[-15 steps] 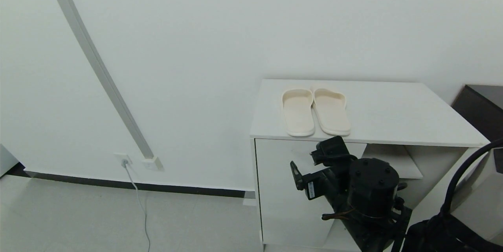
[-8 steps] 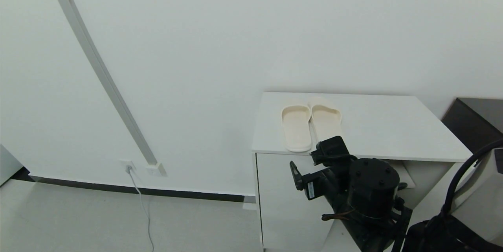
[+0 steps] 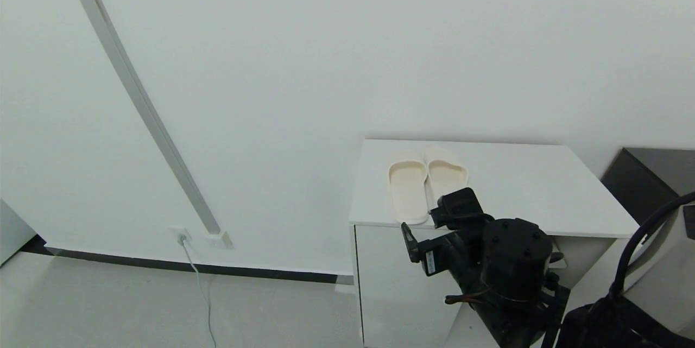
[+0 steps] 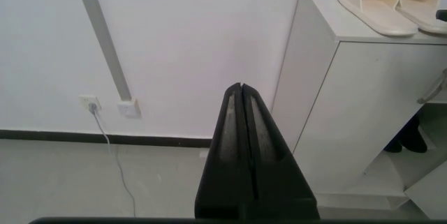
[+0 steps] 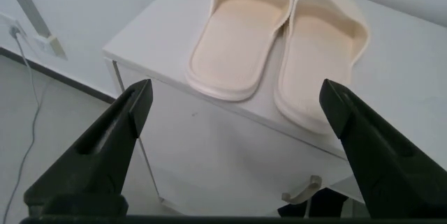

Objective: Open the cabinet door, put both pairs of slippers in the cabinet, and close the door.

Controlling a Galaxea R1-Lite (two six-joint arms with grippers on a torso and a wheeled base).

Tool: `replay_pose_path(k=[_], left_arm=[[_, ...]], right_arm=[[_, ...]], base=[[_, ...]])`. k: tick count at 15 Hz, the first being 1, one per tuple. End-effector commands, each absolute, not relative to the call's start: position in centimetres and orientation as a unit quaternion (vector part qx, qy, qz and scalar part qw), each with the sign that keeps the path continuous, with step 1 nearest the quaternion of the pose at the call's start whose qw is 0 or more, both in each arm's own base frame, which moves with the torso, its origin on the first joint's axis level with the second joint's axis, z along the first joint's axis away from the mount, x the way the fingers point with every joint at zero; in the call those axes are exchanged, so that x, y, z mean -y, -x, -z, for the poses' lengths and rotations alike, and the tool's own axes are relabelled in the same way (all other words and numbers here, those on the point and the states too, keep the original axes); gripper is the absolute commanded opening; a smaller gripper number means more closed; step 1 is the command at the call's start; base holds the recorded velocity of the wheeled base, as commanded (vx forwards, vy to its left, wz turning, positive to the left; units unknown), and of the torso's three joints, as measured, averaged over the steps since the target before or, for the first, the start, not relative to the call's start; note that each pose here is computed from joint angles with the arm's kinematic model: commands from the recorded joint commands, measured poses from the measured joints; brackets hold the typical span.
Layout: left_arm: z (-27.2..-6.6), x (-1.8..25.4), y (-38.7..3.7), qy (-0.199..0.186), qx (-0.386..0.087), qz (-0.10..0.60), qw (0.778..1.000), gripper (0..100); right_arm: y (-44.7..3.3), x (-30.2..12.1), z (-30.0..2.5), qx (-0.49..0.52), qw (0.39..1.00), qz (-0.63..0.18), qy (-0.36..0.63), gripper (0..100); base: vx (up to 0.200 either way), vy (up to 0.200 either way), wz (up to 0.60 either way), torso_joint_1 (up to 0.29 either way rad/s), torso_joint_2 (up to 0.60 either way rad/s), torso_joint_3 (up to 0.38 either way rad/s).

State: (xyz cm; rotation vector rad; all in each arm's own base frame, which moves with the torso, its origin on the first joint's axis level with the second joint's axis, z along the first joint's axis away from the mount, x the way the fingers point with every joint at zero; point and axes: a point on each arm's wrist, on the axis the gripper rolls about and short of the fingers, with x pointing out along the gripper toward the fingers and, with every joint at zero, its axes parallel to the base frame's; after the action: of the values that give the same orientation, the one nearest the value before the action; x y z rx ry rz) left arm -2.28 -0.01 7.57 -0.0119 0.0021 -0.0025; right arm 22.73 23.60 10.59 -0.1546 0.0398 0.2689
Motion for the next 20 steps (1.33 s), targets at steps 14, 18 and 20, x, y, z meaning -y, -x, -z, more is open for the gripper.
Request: replay_pose_path(k=[14,18,20], left_arm=[[-7.6,0.0,2.3,0.005,-0.001,0.002,1.000,0],[-7.6,0.0,2.3,0.005,-0.001,0.003,1.000,0],[-7.6,0.0,2.3,0.005,-0.001,0.002,1.000,0]], right_arm=[[-27.6,-26.0,-11.4,-0.033,0.996,-0.077,0.034,100],[-29.5,-27.1,-13.7,-0.112,0.993,-0.041,-0.019,100],[-29.8,-27.3,-14.1,-0.149,0.988,-0.029,-0.034,100]], base=[[0.000,0.000,-0.04,0.012,-0.03,-0.013],[0.000,0.000,0.00,0.000,0.00,0.000],[0.000,0.000,0.00,0.000,0.00,0.000]])
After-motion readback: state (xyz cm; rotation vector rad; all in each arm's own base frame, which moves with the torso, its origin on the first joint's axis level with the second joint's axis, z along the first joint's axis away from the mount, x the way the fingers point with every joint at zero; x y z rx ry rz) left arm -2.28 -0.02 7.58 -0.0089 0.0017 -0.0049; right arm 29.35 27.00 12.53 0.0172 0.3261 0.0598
